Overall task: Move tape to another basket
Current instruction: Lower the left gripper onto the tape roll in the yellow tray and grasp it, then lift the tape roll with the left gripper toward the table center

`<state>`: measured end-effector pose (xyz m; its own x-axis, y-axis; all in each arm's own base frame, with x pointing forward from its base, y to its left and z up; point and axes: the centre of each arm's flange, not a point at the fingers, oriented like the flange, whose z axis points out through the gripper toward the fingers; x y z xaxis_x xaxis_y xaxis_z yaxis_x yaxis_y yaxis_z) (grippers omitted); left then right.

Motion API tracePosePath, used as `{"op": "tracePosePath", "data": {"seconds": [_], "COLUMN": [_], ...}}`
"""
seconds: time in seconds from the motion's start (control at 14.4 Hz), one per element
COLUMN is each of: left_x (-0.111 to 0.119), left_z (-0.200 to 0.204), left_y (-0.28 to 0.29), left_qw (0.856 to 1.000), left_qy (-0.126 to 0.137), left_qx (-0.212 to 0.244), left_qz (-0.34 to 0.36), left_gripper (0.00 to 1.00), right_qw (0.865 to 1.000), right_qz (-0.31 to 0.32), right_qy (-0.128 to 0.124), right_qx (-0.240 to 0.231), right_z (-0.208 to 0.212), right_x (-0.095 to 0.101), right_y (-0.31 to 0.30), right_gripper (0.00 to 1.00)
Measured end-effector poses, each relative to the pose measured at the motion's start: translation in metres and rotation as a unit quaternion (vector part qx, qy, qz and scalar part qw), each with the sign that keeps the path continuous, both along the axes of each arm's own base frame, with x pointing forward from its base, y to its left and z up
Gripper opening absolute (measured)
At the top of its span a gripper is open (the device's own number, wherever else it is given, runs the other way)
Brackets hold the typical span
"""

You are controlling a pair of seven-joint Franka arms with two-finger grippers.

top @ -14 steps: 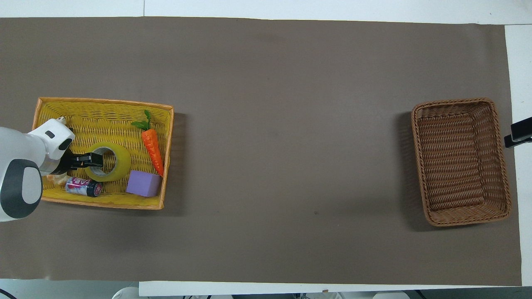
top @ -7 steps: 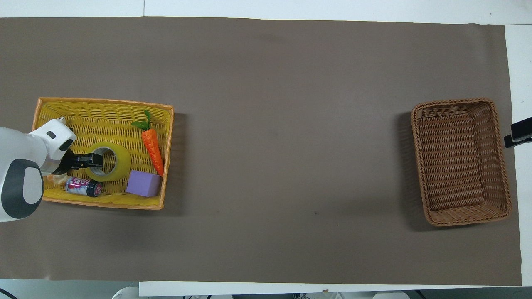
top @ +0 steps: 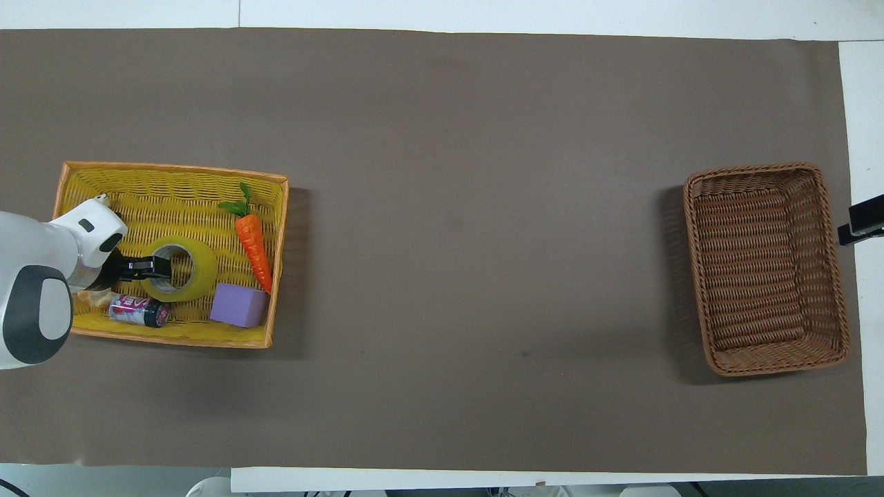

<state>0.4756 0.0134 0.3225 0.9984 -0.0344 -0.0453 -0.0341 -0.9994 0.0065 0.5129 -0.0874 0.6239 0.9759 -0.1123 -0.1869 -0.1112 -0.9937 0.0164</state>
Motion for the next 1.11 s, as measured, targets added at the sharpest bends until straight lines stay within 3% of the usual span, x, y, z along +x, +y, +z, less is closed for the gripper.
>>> {"op": "tracePosePath", "data": {"seconds": [0.9,1.11], "left_x": [-0.004,-0.003], "left_z": [-0.016,-0.015], "left_y": [-0.007,-0.008], "left_qw": [1.000,1.000], "left_qy": [0.017,0.016], "left_qx": [-0.002,-0.002], "left_qz": [-0.024,-0.025], "left_gripper": [0.69,0.33], "right_qw": [1.000,1.000], "right_qz": [0.000,0.000], "right_qy": [0.000,0.000], "right_qx": [0.000,0.000], "right_z": [0.000,0.000], "right_x": [0.000,0.000], "right_y": [0.000,0.000], "right_gripper": [1.00,1.00]}}
